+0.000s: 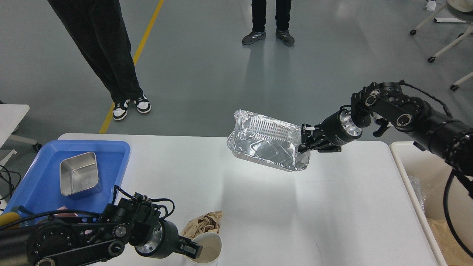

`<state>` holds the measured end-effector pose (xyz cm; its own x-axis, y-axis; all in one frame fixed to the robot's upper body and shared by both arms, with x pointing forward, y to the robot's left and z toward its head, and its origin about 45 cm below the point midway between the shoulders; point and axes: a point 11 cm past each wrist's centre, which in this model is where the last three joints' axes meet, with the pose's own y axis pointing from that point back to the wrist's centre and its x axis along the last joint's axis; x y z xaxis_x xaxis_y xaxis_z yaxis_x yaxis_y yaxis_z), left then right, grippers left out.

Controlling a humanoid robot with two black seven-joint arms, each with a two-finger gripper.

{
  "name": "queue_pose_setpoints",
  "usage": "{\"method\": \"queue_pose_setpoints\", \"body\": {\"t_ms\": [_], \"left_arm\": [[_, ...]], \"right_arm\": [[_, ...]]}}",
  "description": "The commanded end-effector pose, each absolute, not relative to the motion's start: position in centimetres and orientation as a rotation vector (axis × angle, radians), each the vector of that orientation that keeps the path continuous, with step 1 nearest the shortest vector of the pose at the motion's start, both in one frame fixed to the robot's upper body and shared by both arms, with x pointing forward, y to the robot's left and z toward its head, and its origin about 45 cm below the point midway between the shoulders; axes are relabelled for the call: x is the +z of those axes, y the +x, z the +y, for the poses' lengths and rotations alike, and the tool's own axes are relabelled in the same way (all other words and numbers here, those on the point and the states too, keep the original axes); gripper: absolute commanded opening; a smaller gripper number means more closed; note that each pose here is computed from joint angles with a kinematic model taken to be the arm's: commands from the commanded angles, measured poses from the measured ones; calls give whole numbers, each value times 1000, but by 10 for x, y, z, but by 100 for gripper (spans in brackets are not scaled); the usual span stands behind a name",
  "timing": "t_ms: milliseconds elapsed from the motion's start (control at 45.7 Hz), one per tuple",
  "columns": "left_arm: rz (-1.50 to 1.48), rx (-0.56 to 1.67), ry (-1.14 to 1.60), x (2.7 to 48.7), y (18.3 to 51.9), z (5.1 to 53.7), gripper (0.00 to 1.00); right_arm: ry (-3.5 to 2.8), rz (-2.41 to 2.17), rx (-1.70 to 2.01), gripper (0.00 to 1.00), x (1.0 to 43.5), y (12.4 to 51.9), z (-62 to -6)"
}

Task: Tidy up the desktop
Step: 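Reach the left gripper to the white paper cup and grasp it, then lift the paper cup with the left gripper over the foil tray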

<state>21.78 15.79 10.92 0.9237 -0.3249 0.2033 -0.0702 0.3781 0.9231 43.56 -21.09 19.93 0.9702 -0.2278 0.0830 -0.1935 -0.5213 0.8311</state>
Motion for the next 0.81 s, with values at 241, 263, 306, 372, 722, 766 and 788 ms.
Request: {"method": "queue_pose_setpoints", "body": {"t_ms": [241,263,306,372,722,766,788], "left_arm": [[-381,-222,1184,111,217,157,0],[-381,-228,1185,112,217,158,0],[-388,-239,1182,115,218,157,0],[-406,-230,1166,126,226,153,0],[-598,-194,992,288,309,127,0],[-615,-175,970,314,316,125,0],[-621,-168,960,326,319,125,0]], "right_arm": [[2133,-296,-42,0,200,436,-211],[2134,-295,-42,0,200,436,-210],[2133,-292,-44,0,199,435,-210],[2133,-292,-44,0,199,435,-210],[2125,-290,-40,0,198,435,-211],[2125,-290,-40,0,198,435,-211],[2123,-290,-40,0,198,435,-211]]}}
